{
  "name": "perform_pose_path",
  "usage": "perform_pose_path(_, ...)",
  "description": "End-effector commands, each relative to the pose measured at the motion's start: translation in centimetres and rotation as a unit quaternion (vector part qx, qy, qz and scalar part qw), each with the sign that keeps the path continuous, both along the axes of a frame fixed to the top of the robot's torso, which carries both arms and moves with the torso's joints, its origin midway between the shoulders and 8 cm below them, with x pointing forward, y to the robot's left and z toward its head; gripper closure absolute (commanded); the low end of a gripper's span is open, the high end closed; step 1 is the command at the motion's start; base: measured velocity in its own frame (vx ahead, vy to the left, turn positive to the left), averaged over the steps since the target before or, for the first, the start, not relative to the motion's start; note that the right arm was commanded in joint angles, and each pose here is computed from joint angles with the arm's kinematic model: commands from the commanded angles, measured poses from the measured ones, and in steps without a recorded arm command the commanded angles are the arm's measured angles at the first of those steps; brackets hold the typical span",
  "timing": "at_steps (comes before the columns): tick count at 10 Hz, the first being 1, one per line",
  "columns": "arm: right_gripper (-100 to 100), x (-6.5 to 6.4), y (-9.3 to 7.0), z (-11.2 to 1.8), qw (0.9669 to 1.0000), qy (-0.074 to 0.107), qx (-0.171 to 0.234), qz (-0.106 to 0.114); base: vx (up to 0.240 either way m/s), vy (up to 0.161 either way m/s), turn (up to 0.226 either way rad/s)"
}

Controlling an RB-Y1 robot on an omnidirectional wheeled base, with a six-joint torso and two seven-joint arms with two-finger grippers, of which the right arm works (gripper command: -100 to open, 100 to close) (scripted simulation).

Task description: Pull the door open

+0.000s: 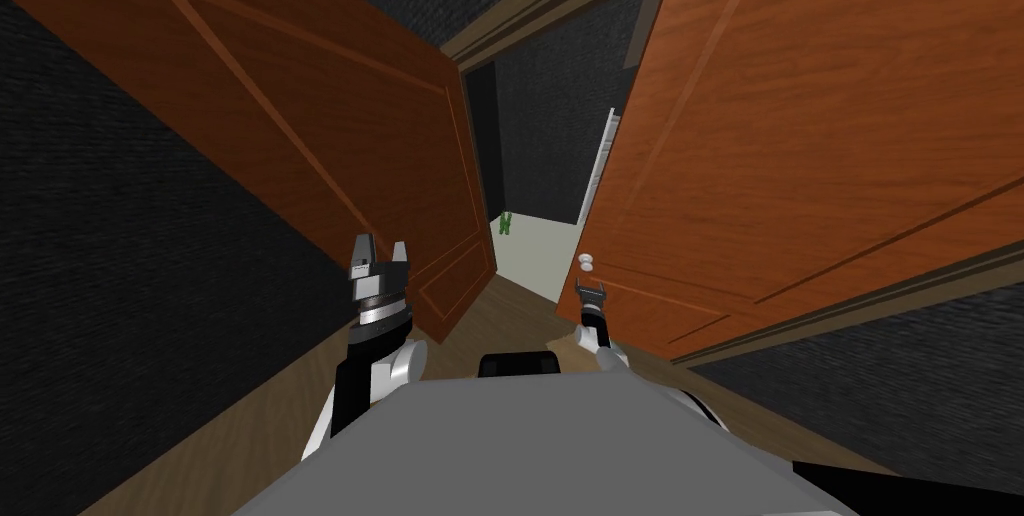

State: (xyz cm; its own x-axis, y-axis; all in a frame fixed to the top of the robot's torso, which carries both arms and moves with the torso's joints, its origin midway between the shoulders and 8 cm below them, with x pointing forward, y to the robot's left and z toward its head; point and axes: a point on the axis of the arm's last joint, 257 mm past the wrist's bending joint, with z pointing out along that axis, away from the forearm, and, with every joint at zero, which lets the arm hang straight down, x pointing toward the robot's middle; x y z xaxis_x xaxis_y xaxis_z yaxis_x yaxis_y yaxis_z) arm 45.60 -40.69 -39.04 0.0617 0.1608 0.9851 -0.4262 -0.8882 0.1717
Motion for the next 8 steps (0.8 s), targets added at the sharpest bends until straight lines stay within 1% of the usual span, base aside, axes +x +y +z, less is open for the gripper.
perform_pose_path(1, -100, 0.2, 0.3, -0.1, 0.9997, -0.009, 0.022, 0.000, -0.054, -0.020, 0.010)
perform_pose_path(4, -100, 0.7, 0.9, -0.1, 0.9977, -0.024, 0.063, -0.001, -0.057, -0.013, 0.017)
perform_pose_path(5, -100, 0.9, 1.1, -0.1, 0.9966, -0.030, 0.077, -0.001, -0.058, -0.005, 0.015)
perform_pose_path(6, -100, 0.8, 1.0, -0.1, 0.9974, -0.026, 0.068, -0.001, -0.026, -0.001, 0.003)
perform_pose_path(7, -100, -0.1, -1.1, -0.3, 0.9971, -0.027, 0.070, -0.009, 0.098, 0.018, 0.112)
perform_pose_path(8, -100, -0.4, -1.7, -0.3, 0.9971, -0.028, 0.070, -0.011, 0.217, -0.007, 0.097)
